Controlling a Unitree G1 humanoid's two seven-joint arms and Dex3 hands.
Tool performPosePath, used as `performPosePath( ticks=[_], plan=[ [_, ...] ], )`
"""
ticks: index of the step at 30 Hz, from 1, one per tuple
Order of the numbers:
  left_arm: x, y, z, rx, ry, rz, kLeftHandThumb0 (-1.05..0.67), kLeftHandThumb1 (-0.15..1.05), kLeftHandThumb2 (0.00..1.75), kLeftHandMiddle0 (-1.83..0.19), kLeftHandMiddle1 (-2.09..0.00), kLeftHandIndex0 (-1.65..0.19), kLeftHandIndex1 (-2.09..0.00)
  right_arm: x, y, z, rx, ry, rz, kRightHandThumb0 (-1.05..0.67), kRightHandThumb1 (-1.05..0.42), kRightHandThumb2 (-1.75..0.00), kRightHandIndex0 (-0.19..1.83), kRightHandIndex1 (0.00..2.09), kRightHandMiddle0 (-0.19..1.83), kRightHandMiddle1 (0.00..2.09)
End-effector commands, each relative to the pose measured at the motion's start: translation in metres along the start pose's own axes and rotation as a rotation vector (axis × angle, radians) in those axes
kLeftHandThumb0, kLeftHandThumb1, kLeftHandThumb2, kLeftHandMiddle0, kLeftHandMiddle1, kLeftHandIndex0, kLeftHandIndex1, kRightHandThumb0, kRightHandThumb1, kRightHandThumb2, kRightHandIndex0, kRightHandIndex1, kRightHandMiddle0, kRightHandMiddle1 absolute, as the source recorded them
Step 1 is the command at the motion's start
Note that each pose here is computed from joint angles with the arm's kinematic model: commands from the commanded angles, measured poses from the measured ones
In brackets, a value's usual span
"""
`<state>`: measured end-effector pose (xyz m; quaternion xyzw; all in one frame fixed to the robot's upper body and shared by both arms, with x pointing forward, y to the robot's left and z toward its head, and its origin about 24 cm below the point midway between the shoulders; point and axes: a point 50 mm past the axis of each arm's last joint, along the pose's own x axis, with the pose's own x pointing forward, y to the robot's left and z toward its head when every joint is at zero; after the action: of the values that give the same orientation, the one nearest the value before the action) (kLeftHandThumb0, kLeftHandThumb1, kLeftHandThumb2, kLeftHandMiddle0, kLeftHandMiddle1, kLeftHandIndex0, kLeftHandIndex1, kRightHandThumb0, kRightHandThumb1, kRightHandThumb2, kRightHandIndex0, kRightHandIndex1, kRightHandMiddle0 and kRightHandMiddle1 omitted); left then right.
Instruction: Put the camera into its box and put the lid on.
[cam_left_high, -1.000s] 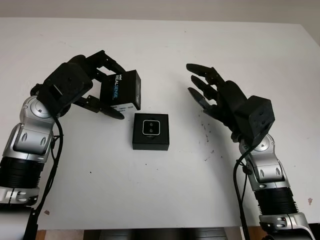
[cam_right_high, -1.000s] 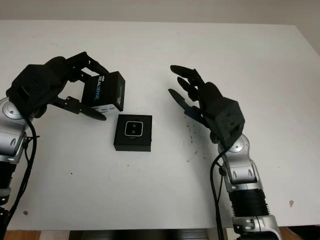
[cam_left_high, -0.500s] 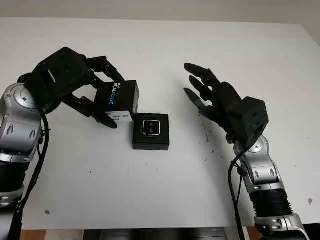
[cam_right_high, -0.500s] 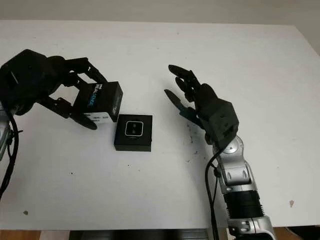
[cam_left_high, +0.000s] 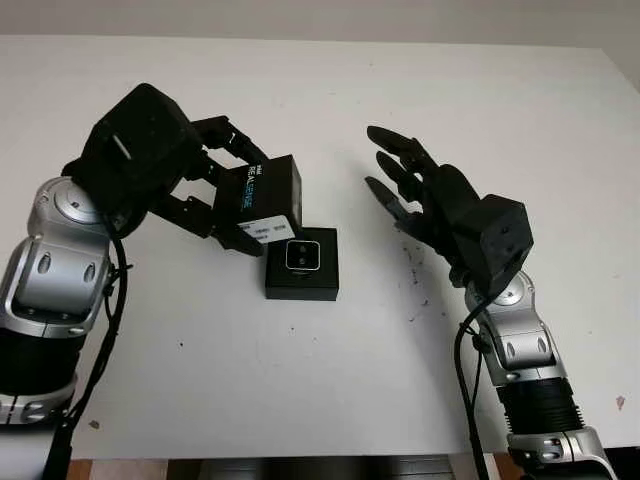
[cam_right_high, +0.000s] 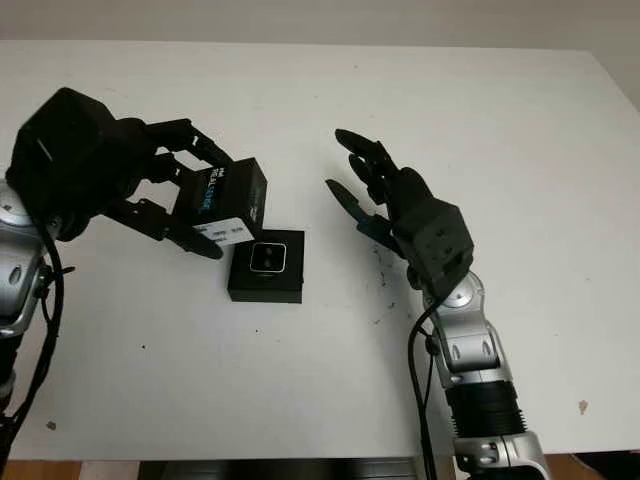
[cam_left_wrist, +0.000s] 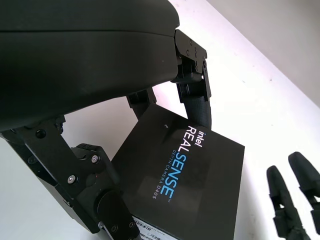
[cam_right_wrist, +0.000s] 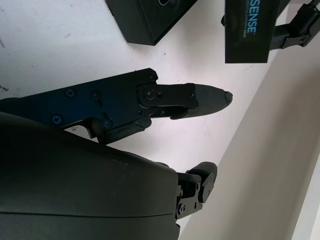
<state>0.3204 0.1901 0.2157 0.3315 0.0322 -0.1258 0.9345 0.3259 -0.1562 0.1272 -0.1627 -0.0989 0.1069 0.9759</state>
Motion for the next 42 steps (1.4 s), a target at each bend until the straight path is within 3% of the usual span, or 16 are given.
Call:
performPosePath(
  ticks=[1,6,24,42],
  plan=[
    [-0.001,-0.005,-0.001,-0.011,-0.016,-0.001,-0.28,0.97,0.06,-0.35,-1.61,-0.3,-1.47,-0.001,0.0,0.004,0.006,-0.015,-0.008,-0.67,-1.05,-0.35,0.2,0.05,0.07,0.43],
    [-0.001,-0.011,-0.004,-0.018,-0.025,-0.013,-0.26,0.98,0.06,-0.34,-1.64,-0.3,-1.49,-0.001,0.001,0.004,0.011,-0.017,-0.015,-0.67,-1.05,-0.34,0.2,0.05,0.08,0.41],
    [-0.011,-0.015,-0.013,-0.011,0.039,-0.071,-0.27,0.96,0.05,-0.4,-1.74,-0.32,-1.54,-0.002,0.006,0.005,0.041,-0.017,-0.041,-0.68,-1.05,-0.34,0.17,0.04,0.11,0.32],
    [-0.012,-0.027,-0.019,0.044,0.06,-0.094,-0.29,0.96,0.06,-0.38,-1.67,-0.31,-1.57,-0.002,0.009,0.003,0.066,-0.026,-0.055,-0.68,-1.05,-0.33,0.18,0.05,0.14,0.27]
  ],
)
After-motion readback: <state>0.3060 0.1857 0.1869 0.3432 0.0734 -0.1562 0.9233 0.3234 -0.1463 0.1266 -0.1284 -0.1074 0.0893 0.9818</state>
